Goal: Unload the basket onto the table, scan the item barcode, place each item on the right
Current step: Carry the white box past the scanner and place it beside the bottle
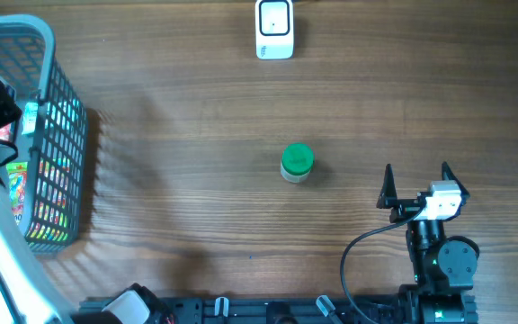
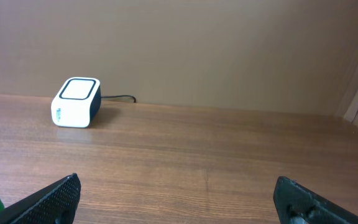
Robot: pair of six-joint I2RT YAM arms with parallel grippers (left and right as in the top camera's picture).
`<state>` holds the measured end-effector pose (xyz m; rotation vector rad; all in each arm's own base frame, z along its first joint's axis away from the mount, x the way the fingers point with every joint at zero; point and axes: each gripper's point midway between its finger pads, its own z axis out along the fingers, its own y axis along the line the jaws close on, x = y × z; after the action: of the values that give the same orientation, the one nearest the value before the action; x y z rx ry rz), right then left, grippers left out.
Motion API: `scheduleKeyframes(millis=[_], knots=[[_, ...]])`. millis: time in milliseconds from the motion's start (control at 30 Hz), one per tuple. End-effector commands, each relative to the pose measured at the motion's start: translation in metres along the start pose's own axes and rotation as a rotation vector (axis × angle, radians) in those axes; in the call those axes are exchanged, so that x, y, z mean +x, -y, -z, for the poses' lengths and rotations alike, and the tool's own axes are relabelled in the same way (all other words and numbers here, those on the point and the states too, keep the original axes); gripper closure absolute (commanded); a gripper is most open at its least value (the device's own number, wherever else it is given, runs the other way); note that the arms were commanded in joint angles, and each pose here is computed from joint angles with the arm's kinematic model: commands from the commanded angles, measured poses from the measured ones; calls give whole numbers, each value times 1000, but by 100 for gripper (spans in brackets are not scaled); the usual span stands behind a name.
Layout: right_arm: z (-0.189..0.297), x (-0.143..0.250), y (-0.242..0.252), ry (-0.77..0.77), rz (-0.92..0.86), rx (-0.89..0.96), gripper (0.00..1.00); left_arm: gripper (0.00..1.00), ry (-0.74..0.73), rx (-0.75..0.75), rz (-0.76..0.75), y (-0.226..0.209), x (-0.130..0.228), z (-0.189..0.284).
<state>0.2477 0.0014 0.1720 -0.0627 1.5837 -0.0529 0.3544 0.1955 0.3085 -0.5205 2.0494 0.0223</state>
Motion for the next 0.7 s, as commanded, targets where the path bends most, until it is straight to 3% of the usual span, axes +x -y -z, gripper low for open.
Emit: scheduleKeyframes(millis=[0, 100, 233, 533, 600, 667], knots=[[0, -2, -2, 11, 5, -11, 0, 86, 106, 145, -1, 40, -23, 44], [0, -2, -2, 12, 5, -11, 0, 86, 176, 247, -35, 67, -33, 80], [0, -2, -2, 11, 5, -11, 0, 87, 158, 569, -64, 121, -25, 111], [0, -2, -2, 11, 5, -11, 0, 87, -44, 1328, -77, 191, 11, 143], [0, -2, -2, 11, 5, -11, 0, 94, -96, 1418, -109, 215, 29, 136], [0, -2, -2, 11, 5, -11, 0, 94, -129, 1493, -152, 237, 43, 134]])
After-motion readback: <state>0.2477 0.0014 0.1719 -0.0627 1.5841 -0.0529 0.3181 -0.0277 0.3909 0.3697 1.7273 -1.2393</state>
